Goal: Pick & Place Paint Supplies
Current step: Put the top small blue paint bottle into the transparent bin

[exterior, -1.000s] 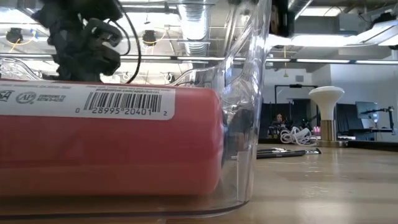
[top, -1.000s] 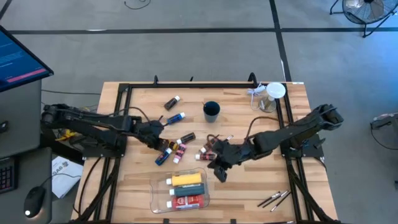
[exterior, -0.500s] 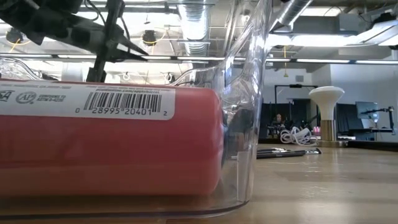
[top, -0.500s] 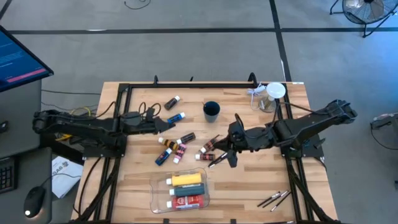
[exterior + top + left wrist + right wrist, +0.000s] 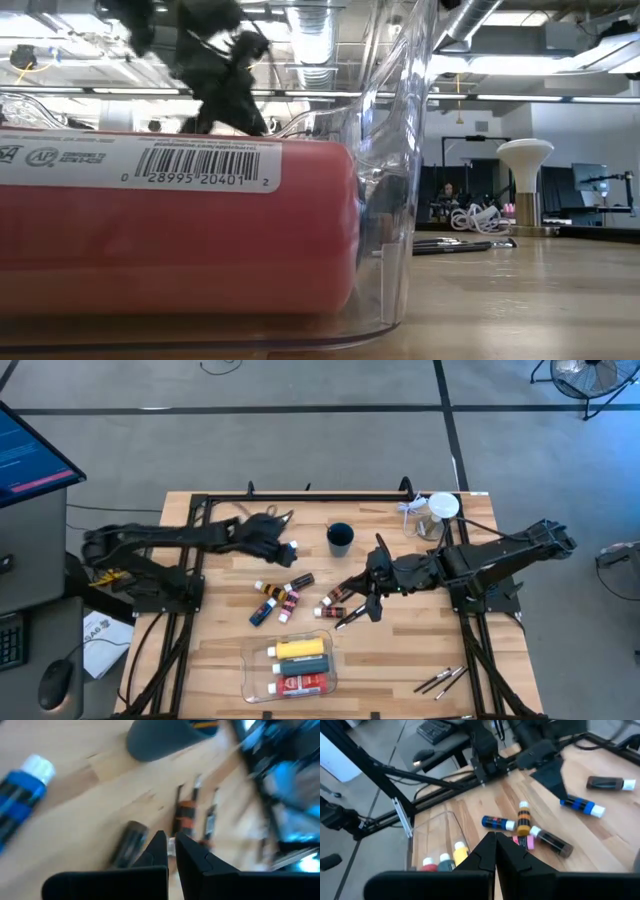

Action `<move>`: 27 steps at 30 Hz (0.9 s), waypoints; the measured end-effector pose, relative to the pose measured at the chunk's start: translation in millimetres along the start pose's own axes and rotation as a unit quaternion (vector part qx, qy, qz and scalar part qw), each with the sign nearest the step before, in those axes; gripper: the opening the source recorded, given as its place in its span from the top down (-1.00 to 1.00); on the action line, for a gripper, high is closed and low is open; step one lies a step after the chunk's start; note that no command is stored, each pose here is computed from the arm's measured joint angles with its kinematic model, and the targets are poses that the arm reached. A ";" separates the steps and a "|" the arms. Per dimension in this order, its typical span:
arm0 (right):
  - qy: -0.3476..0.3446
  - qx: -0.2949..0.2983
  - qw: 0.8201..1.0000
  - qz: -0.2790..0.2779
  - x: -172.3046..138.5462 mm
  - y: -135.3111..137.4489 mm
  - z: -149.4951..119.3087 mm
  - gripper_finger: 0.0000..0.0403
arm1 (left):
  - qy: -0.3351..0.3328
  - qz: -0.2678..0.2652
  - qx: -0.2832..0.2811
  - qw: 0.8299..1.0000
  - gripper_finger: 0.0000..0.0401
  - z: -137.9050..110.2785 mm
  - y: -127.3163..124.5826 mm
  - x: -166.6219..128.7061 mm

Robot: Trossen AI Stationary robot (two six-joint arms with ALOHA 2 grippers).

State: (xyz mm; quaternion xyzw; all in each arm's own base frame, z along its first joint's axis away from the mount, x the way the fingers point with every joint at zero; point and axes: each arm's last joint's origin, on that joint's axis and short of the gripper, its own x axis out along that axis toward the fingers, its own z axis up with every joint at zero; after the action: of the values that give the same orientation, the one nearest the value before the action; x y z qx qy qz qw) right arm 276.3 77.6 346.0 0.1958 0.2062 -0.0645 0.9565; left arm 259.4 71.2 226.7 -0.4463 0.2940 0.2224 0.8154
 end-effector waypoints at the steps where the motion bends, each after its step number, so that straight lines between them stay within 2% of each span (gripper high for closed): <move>1: 0.002 0.000 1.000 -0.002 0.3 -1.1 0.0 1.00 | 0.009 0.020 0.016 1.000 1.00 7.3 -0.1 5.3; 8: 0.023 -0.006 1.000 -0.018 0.9 -6.1 -3.0 1.00 | 0.080 0.139 0.096 0.982 1.00 52.1 15.9 36.9; 14: 0.033 -0.008 0.999 -0.023 0.8 -7.2 -5.0 1.00 | 0.171 0.180 0.174 0.953 0.93 69.5 12.6 51.0; 20: 0.035 -0.003 0.999 -0.025 0.8 -7.4 -5.3 1.00 | 0.175 0.180 0.246 0.936 0.53 70.6 -0.8 62.3; 27: 0.037 0.003 0.999 -0.027 0.8 -7.8 -5.9 1.00 | 0.183 0.246 0.275 0.911 0.00 63.4 8.3 81.3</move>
State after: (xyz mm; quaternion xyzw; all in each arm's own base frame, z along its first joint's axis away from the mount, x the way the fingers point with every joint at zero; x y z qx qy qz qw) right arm 273.2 72.8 338.0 0.1953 0.2465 -0.0840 0.9455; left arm 331.2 138.0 193.8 -0.1505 0.5879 0.2407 0.7575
